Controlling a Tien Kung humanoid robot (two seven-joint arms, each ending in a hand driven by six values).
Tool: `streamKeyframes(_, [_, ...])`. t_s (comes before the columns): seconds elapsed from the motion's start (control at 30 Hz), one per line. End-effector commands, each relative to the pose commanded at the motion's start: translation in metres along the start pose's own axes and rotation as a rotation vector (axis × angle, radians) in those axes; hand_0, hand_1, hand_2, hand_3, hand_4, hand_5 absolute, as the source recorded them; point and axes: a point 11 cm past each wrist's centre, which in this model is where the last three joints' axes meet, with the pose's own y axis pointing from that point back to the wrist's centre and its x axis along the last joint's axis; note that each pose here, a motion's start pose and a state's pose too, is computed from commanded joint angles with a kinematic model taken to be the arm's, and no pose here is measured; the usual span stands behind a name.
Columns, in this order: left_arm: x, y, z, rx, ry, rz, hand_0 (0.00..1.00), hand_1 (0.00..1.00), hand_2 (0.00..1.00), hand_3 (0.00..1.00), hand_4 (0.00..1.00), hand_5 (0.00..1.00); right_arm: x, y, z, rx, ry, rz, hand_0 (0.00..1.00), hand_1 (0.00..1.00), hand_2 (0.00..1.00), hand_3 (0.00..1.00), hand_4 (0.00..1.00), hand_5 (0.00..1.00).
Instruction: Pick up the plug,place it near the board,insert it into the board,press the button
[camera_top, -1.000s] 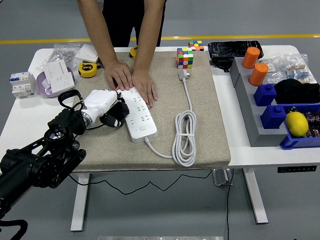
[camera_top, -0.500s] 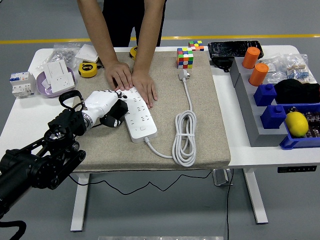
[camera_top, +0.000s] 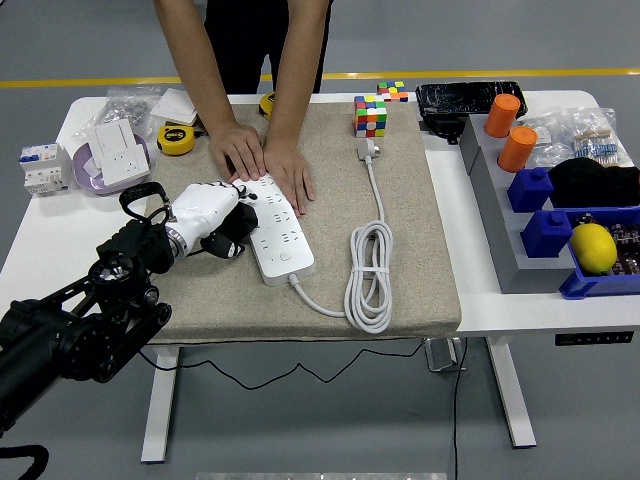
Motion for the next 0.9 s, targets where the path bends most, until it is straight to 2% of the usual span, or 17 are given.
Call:
streamKeyframes(0.17, [0.005,0.003,0.002,-0.005,0.013,0.01,0.742,0.905,0.874,0.845,0.893,0.057,0.0,0.0,0.0,-0.002,-0.002,0.002,0.797,0.71,0.701,0.669,0.998,0.765])
streamKeyframes(0.37, [0.023,0.007,0.007,-0.017,0.035,0.053,0.744,0.906,0.867,0.847,0.904,0.063,-0.003,0.0,0.001,-0.004,0.0,-0.006,0.796,0.71,0.702,0.668,0.998,0.764])
streamKeyframes(0.4, [0.027,0.009,0.009,-0.023,0.055,0.059,0.752,0.91,0.884,0.861,0.942,0.077,-0.004,0.0,0.0,-0.001,0.001,-0.008,0.797,0.71,0.701,0.667,0.998,0.763])
streamKeyframes(0.5, [0.035,0.016,0.016,-0.05,0.152,0.079,0.752,0.91,0.884,0.861,0.942,0.077,-0.004,0.0,-0.002,0.003,-0.001,-0.007,0.797,0.71,0.701,0.667,0.998,0.763])
streamKeyframes(0.57, [0.046,0.022,0.021,-0.078,0.241,0.123,0.752,0.91,0.884,0.861,0.942,0.077,-0.003,0.0,-0.003,0.003,-0.003,-0.006,0.797,0.71,0.701,0.667,0.998,0.763])
streamKeyframes(0.6, [0.052,0.024,0.022,-0.089,0.28,0.146,0.739,0.89,0.86,0.843,0.998,0.453,-0.003,0.0,-0.003,0.002,-0.003,-0.006,0.794,0.71,0.702,0.667,0.998,0.764])
streamKeyframes(0.77, [0.089,0.052,0.024,-0.209,0.593,0.406,0.739,0.89,0.86,0.843,0.998,0.453,-0.005,0.0,0.001,-0.014,0.007,-0.009,0.794,0.71,0.702,0.667,0.998,0.764])
streamKeyframes(0.8, [0.094,0.057,0.022,-0.225,0.645,0.449,0.823,0.906,0.887,0.887,0.998,0.887,-0.005,0.0,0.002,-0.014,0.008,-0.01,0.794,0.71,0.702,0.668,0.998,0.765])
streamKeyframes(0.83, [0.1,0.063,0.018,-0.239,0.704,0.493,0.823,0.906,0.887,0.887,0.998,0.887,-0.006,0.0,0.001,-0.013,0.01,-0.011,0.794,0.71,0.702,0.668,0.998,0.765])
streamKeyframes(0.9, [0.103,0.073,0.01,-0.254,0.813,0.54,0.823,0.906,0.887,0.887,0.998,0.887,-0.006,0.0,0.0,-0.009,0.011,-0.013,0.794,0.71,0.702,0.668,0.998,0.765])
